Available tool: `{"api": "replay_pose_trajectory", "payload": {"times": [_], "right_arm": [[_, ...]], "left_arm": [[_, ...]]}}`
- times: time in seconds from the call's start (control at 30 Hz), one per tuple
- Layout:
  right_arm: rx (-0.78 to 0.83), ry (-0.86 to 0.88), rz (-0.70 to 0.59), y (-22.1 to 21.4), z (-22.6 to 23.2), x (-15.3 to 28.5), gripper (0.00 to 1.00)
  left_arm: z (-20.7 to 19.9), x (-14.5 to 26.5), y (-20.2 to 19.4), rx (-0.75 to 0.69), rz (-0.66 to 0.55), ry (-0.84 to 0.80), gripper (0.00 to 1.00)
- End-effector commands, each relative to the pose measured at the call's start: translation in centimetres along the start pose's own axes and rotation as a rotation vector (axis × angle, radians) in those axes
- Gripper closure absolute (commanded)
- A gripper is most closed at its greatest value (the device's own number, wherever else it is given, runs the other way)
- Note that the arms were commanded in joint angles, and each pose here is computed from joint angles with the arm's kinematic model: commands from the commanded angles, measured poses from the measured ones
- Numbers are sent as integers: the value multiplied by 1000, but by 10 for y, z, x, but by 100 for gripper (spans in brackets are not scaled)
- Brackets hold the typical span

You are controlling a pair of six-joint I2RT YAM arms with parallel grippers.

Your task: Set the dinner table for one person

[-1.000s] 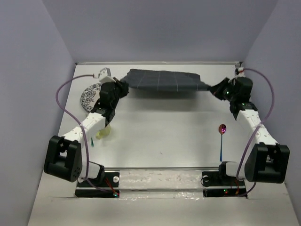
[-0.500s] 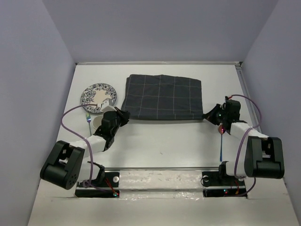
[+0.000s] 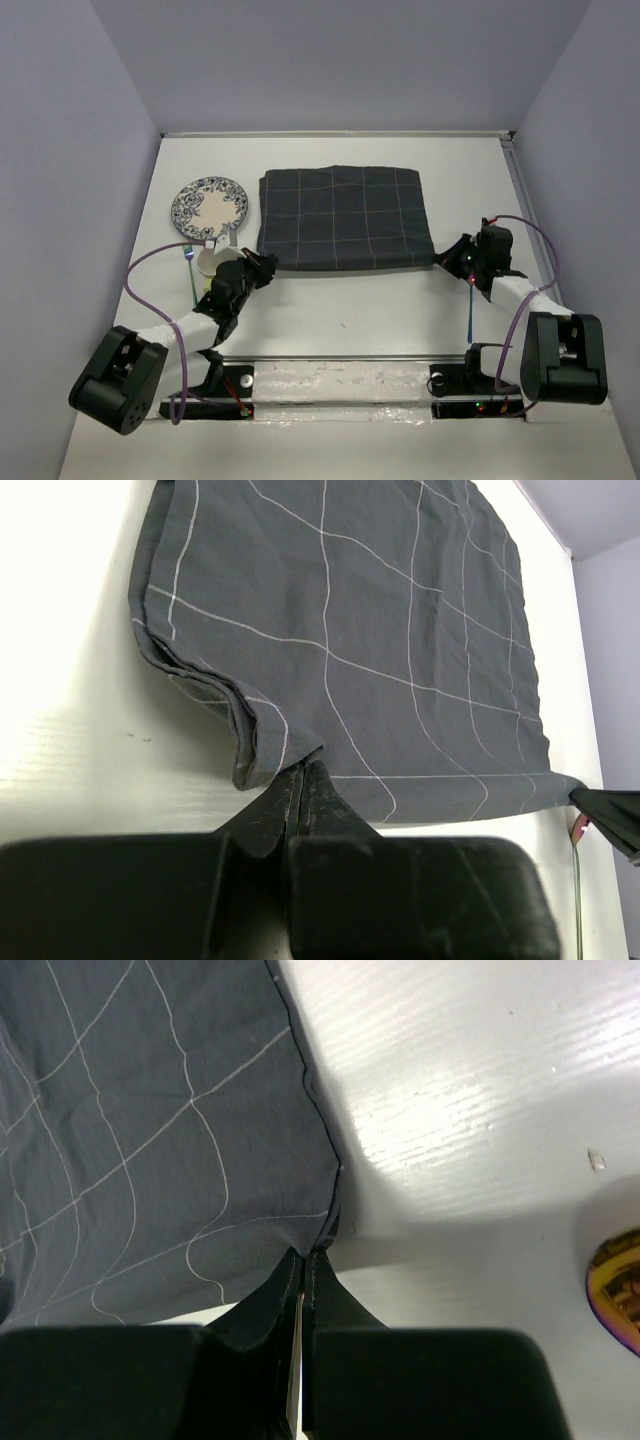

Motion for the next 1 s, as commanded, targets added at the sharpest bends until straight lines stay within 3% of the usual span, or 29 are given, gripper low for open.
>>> {"api": "replay_pose_trajectory", "payload": {"times": [0.0,0.5,0.57,0.7,0.73,0.8,0.87,0.97], "right_arm": [[-19,-48,-52,-3,-7,6,100],[-43,-8,-11,-23,-5,28,100],[-50,-4,-12,-25,-5,30,100],[-52,18,-5,-25,-2,33,81],[-48,23,0,-26,0,35,72],[-42,20,-12,-24,1,37,64],[-26,20,-34,-18,4,43,51],[4,32,-54,-8,11,51,45]], "left_arm": [[-1,3,10,5,-105,-2,100],[4,14,2,32,-86,-1,99],[5,16,2,38,-90,-4,84],[4,22,2,44,-90,-22,64],[2,23,4,46,-94,-30,52],[-2,24,6,52,-98,-48,43],[-9,26,10,57,-104,-69,39],[-18,28,15,53,-111,-104,40]]}}
Point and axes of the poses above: each gripper's point midway between its finger pads, its own x axis back along the fingers, its own z axis along the line the jaws close on, y = z × x, the point moved 10 cm from there along x, back along the fingers, and after that the axes turned 8 degrees about x, right-handed, at the moved point
